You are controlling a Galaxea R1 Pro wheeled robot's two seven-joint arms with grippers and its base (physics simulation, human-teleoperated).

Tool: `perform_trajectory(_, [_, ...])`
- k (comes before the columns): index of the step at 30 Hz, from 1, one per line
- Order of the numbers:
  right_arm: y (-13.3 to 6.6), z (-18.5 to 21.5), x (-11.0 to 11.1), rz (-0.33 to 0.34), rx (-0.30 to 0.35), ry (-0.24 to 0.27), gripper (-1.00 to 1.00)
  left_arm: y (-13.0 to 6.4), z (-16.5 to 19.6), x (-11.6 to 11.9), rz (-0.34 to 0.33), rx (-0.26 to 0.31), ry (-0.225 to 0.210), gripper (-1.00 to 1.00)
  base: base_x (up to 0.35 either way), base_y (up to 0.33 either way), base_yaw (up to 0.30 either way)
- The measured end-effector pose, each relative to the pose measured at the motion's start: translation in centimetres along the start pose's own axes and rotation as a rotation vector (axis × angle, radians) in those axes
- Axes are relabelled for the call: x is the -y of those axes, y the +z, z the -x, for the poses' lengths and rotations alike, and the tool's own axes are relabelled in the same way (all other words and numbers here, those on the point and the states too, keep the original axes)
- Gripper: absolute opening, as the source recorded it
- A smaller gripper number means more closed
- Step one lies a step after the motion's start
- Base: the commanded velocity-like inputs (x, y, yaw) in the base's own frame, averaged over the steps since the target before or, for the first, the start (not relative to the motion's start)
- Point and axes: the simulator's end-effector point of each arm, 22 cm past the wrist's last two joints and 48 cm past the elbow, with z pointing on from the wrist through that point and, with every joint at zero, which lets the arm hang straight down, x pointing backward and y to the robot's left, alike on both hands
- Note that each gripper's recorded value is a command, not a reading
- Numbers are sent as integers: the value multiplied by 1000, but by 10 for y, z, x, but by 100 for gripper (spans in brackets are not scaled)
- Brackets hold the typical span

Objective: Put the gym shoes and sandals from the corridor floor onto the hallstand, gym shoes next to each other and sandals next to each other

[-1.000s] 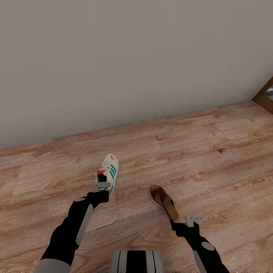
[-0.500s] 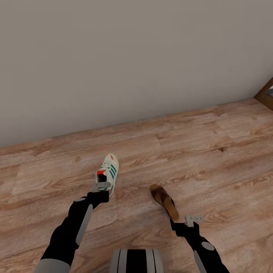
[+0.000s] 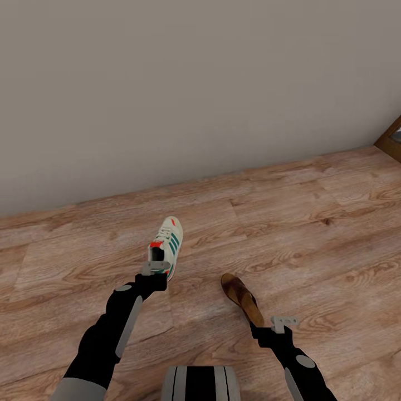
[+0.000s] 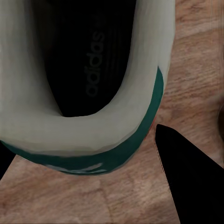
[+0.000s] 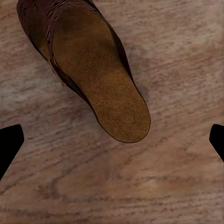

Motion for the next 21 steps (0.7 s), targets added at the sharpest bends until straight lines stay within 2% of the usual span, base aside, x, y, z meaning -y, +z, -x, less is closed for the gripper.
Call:
perform_trajectory(6, [0, 0, 0, 0, 0, 0, 100, 0, 4, 13, -21, 19, 27, -100, 0, 0, 0])
perform_trajectory(13, [0, -1, 1, -2, -3, 0, 100, 0, 4, 16, -25, 21, 36, -100, 95, 0, 0])
perform_trajectory(18, [-1, 16, -4, 13, 29, -7, 100, -4, 35, 16, -26, 76, 37, -100, 0, 0, 0])
perform_trajectory(21, [-1, 20, -4, 14, 37, -4, 100, -5, 37, 12, -19, 85, 42, -100, 0, 0, 0])
